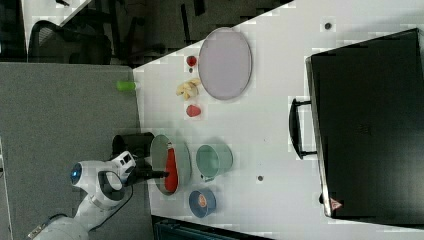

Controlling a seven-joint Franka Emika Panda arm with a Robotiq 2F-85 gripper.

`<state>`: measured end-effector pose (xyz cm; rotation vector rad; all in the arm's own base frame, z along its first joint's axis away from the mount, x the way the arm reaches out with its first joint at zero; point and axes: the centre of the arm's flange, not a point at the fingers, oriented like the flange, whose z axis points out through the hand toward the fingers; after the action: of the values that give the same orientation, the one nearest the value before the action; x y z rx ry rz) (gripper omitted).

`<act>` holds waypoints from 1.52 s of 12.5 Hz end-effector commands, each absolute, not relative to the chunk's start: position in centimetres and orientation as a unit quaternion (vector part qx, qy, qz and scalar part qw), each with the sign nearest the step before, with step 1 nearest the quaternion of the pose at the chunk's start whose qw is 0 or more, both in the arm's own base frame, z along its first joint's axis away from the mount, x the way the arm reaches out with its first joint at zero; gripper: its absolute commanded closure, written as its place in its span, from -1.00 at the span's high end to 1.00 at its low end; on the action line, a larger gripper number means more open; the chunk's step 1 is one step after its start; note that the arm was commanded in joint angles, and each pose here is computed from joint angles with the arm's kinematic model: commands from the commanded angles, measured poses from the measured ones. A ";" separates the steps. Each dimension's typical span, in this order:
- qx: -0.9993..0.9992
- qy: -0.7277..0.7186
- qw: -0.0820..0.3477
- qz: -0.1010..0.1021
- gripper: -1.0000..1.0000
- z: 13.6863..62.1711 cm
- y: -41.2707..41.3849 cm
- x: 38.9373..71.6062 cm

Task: Pick Ketchup from the table and place it in strainer.

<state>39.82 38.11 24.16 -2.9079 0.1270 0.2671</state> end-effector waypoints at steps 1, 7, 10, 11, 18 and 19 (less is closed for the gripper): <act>-0.988 0.084 0.128 0.033 1.00 29.4 38.5 41.5; -0.980 0.173 0.082 -0.050 1.00 38.3 29.0 47.5; -0.965 0.251 0.031 -0.070 1.00 43.4 19.7 50.0; -0.958 0.277 0.019 -0.076 1.00 45.5 16.5 50.3; -0.934 0.354 -0.019 -0.038 1.00 57.7 2.1 47.7; -0.932 0.360 -0.019 -0.020 1.00 58.1 0.8 47.2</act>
<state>47.58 -1.42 56.97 -2.8953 1.3045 -0.0652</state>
